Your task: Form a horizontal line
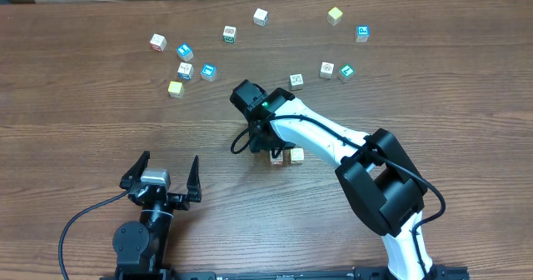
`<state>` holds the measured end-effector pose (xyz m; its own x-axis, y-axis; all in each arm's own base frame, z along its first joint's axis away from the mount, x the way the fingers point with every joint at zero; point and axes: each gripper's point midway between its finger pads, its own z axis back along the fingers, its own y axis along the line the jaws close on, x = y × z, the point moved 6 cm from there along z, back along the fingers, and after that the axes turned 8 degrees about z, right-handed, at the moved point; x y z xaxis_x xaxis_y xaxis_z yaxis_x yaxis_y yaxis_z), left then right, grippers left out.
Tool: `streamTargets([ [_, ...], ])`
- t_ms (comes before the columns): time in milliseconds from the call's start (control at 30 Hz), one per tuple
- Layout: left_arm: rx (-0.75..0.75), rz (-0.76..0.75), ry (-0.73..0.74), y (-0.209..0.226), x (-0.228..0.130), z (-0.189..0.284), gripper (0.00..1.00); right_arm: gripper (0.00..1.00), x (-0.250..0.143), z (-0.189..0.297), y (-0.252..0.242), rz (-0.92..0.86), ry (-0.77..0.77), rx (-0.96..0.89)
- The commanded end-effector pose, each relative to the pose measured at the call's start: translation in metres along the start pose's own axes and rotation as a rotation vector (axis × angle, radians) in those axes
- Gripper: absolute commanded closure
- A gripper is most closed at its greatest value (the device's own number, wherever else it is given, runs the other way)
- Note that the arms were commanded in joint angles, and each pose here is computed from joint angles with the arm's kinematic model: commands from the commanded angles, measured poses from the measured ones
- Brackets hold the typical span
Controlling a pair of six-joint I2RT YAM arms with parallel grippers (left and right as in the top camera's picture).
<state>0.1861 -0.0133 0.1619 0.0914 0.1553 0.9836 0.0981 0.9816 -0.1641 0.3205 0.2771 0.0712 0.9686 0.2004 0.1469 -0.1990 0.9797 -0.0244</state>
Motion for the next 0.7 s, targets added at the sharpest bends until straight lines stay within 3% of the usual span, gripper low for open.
streamTargets([
  [0, 0.010, -0.022, -0.005, 0.002, 0.000, 0.000, 0.00, 0.47, 0.013, 0.011, 0.000, 0.003, -0.077, 0.005],
  [133, 0.010, -0.022, -0.005, 0.002, 0.000, 0.000, 0.00, 0.65, 0.023, 0.012, 0.009, 0.011, -0.127, 0.059],
  [300, 0.010, -0.022, -0.005, 0.002, 0.000, 0.000, 0.00, 0.70, 0.024, 0.015, 0.027, 0.020, -0.111, 0.197],
  [433, 0.010, -0.022, -0.005, 0.002, 0.000, 0.000, 0.00, 0.85, 0.018, 0.016, 0.037, 0.031, -0.083, 0.252],
  [667, 0.010, -0.022, -0.005, 0.002, 0.000, 0.000, 0.00, 0.91, -0.008, 0.019, 0.056, 0.083, 0.020, 0.305],
])
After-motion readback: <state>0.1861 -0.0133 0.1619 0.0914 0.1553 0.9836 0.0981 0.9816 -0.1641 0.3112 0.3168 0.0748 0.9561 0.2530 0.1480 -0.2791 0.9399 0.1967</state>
